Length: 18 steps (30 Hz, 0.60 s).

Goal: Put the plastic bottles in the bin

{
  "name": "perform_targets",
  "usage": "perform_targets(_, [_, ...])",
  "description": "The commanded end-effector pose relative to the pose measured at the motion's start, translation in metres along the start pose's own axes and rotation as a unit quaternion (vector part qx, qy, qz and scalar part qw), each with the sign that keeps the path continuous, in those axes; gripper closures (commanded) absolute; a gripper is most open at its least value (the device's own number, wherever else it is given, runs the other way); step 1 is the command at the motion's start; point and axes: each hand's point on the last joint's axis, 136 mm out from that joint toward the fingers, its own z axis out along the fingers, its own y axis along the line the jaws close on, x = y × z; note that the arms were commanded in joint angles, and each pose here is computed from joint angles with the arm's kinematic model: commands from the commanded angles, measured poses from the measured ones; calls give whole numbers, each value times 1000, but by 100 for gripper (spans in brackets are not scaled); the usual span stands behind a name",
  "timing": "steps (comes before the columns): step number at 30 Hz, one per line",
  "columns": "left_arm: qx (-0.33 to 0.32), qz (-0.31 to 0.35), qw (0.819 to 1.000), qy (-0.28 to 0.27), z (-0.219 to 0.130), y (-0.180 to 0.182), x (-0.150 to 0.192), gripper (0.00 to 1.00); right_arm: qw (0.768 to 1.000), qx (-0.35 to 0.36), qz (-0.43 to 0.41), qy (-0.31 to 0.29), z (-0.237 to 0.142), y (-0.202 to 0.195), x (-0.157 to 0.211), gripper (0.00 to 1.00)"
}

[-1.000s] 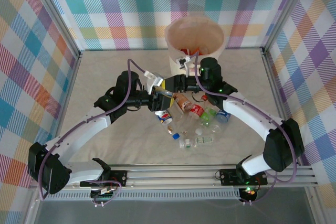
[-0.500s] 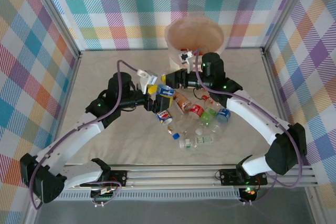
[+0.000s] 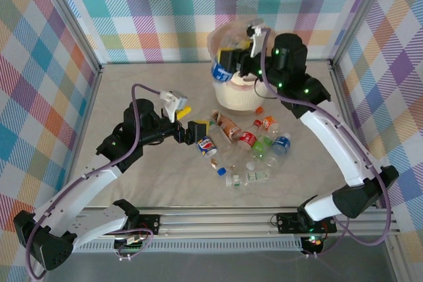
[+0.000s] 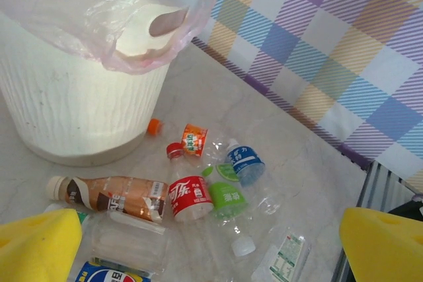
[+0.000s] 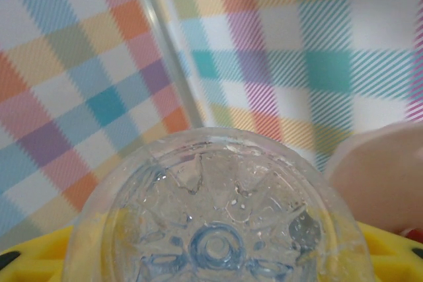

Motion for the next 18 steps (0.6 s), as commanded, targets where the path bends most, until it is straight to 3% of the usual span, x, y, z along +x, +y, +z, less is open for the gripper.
perform_targets(1, [-10,-8,1000,0,2,3,1,0,995,92,-27,-12,9,-43,-13,55])
perform_targets(10, [-27,-13,999,21,6,11,12,0,978,208,-17,-18,28,-123,-27,52])
perform_targets(18, [-40,-18,999,32,8,17,18,0,968,242,49,42,62,-185,3,52])
